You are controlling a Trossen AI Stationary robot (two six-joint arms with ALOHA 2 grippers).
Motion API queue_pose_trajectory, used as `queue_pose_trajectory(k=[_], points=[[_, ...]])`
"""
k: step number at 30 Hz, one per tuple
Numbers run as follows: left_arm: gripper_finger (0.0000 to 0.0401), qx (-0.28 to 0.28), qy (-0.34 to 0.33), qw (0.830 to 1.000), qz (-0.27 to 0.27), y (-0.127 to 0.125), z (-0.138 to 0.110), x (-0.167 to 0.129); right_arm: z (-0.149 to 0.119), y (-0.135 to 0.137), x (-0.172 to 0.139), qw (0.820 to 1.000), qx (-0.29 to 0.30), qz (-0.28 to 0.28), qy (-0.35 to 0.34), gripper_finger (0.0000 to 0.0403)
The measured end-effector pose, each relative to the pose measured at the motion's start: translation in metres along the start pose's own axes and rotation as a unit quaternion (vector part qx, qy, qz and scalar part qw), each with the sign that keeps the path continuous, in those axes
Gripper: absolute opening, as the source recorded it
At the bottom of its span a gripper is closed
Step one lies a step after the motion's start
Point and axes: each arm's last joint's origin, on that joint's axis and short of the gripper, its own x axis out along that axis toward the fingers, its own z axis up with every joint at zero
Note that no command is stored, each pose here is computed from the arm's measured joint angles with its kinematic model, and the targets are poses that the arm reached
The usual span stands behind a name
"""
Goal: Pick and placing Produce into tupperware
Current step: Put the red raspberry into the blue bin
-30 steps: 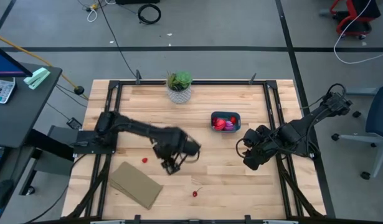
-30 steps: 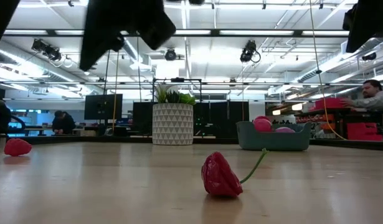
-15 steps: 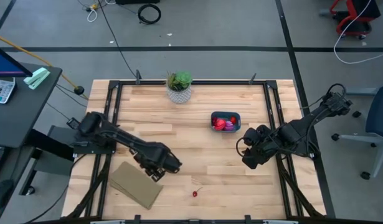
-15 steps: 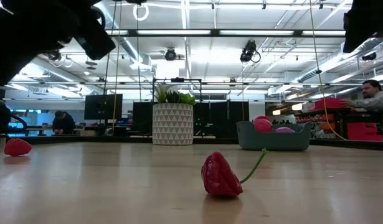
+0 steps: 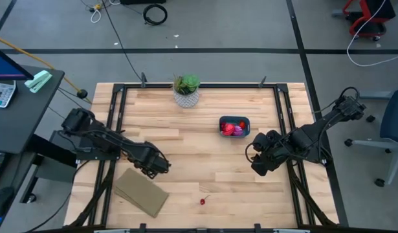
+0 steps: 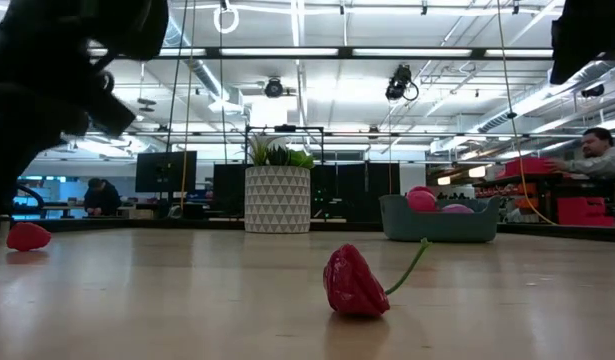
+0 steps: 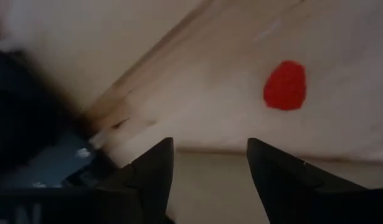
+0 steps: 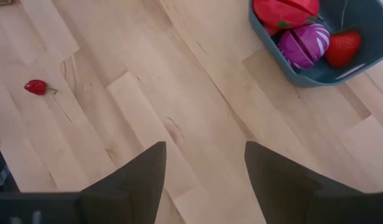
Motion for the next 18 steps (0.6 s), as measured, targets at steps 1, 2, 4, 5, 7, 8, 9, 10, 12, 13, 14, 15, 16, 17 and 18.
queue_pose_trajectory(k=[1,2,4,5,7,8,9,10,12,13,14,15,16,17,18], points=[[0.0214,-0.006,0.0,1.0,-0.011,-0.001,0.001,0.004,0.0,0.0,0.0,1.0,0.0,0.0,0.0,0.0227],[0.0217,-0.007,-0.005,1.0,-0.025,-0.003,0.002,0.006,0.0,0.0,0.0,1.0,0.0,0.001,0.0,0.0227],[0.0221,-0.004,-0.01,0.999,-0.041,-0.006,0.003,0.009,0.0,0.001,0.0,1.0,0.001,0.003,-0.001,0.0227],[0.0222,-0.003,-0.013,0.999,-0.047,-0.007,0.003,0.009,0.0,0.001,0.0,1.0,0.001,0.003,-0.001,0.0227],[0.0224,-0.001,-0.02,0.998,-0.057,-0.009,0.004,0.009,0.0,0.001,0.0,1.0,0.001,0.003,-0.001,0.0227],[0.0224,0.0,-0.023,0.998,-0.062,-0.01,0.004,0.009,0.0,0.001,0.0,1.0,0.001,0.003,-0.001,0.0227],[0.0224,0.005,-0.025,0.998,-0.062,-0.01,0.005,0.008,0.0,0.001,0.0,1.0,0.001,0.003,-0.002,0.0227],[0.0224,0.008,-0.025,0.998,-0.059,-0.01,0.005,0.008,0.0,0.001,0.0,1.0,0.001,0.003,-0.002,0.0227],[0.0224,0.01,-0.029,0.998,-0.057,-0.01,0.005,0.009,0.001,0.0,0.0,1.0,0.003,0.001,-0.004,0.0227],[0.0224,0.009,-0.034,0.998,-0.059,-0.011,0.007,0.01,0.002,0.0,0.0,1.0,0.004,0.0,-0.005,0.0227],[0.0224,0.01,-0.038,0.997,-0.06,-0.012,0.007,0.01,0.002,0.0,0.001,1.0,0.006,-0.001,-0.006,0.0227],[0.0224,0.011,-0.041,0.997,-0.062,-0.012,0.008,0.01,0.003,-0.001,0.001,1.0,0.008,-0.002,-0.006,0.0227],[0.0224,0.013,-0.045,0.997,-0.063,-0.012,0.009,0.01,0.005,-0.002,0.001,1.0,0.01,-0.004,-0.007,0.0227],[0.0224,0.014,-0.047,0.997,-0.065,-0.012,0.009,0.01,0.006,-0.002,0.002,1.0,0.013,-0.006,-0.009,0.0227],[0.0224,0.013,-0.049,0.996,-0.067,-0.012,0.01,0.01,0.007,-0.003,0.002,1.0,0.016,-0.008,-0.012,0.0227]])
